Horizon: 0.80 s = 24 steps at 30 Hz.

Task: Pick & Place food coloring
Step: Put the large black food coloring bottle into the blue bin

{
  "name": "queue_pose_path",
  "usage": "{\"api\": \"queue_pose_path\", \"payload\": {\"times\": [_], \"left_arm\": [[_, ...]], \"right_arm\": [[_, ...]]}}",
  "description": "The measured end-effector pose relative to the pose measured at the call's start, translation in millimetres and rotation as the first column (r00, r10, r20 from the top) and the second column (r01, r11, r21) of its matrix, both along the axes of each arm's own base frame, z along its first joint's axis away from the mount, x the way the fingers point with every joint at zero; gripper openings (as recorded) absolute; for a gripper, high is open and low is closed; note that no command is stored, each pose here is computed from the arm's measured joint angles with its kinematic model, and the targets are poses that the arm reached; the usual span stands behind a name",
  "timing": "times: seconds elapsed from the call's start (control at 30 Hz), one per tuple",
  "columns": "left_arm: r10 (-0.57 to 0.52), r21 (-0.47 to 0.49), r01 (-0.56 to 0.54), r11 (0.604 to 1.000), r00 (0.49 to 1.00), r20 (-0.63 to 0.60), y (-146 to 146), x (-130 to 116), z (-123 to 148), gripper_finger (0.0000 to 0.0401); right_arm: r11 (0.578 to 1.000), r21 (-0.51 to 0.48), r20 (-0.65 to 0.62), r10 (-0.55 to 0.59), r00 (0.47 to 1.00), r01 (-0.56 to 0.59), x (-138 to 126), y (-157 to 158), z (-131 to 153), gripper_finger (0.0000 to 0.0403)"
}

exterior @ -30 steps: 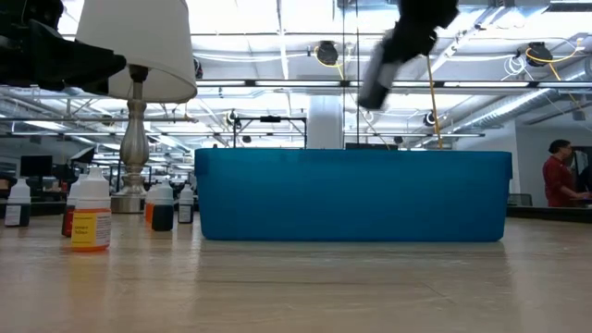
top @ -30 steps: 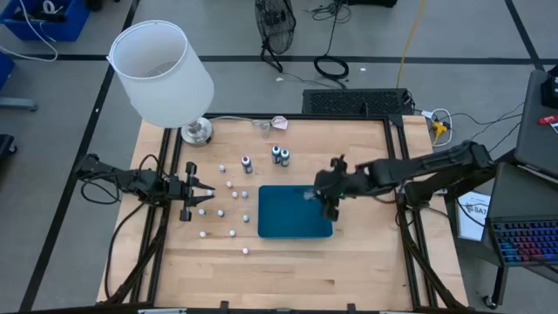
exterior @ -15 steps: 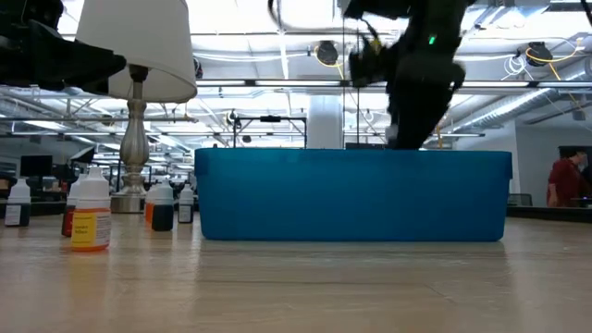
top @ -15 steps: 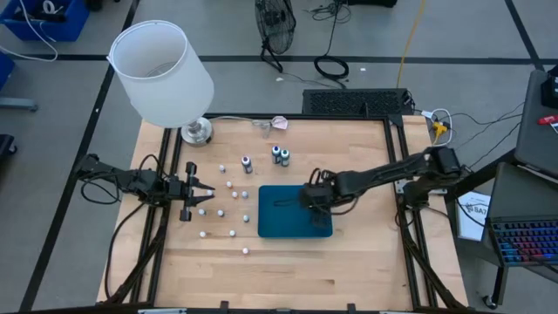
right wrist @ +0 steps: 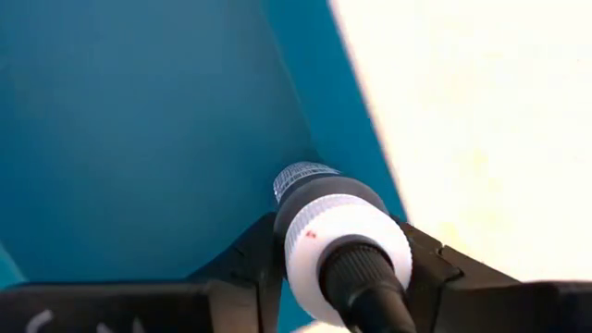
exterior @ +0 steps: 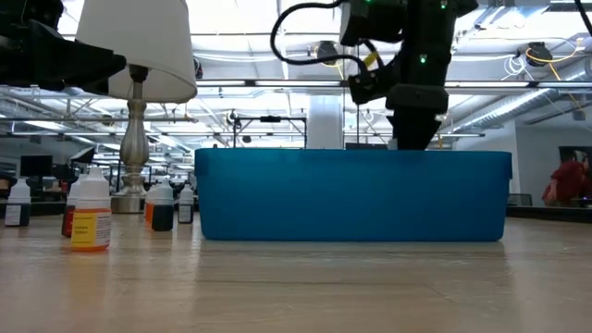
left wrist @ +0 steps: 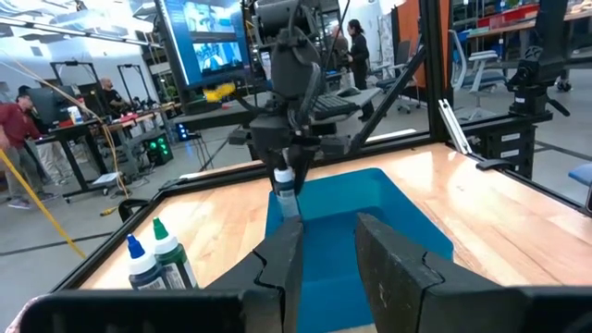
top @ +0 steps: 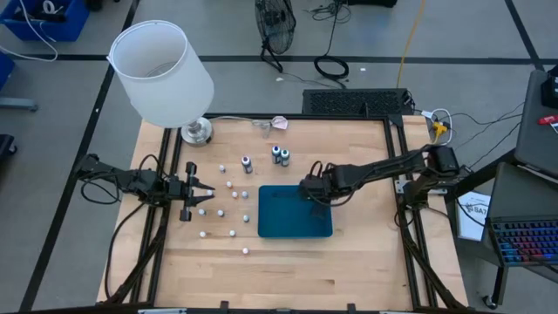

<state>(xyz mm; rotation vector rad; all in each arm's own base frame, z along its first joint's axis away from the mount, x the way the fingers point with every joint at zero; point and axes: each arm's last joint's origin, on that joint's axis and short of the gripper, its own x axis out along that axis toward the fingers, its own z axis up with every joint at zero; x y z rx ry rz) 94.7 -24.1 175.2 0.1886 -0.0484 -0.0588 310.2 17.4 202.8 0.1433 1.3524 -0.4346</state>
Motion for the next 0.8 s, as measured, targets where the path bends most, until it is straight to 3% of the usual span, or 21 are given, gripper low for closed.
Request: {"api": "queue_pose_path", "payload": {"times": [0.8], "left_arm": [[-0.001, 0.000, 0.001, 1.000, 1.000, 0.000, 0, 0, 0, 0.0106]], "right_arm": [[1.000, 0.026, 0.018, -0.013, 1.000, 0.012, -7, -7, -17, 0.0150]]}}
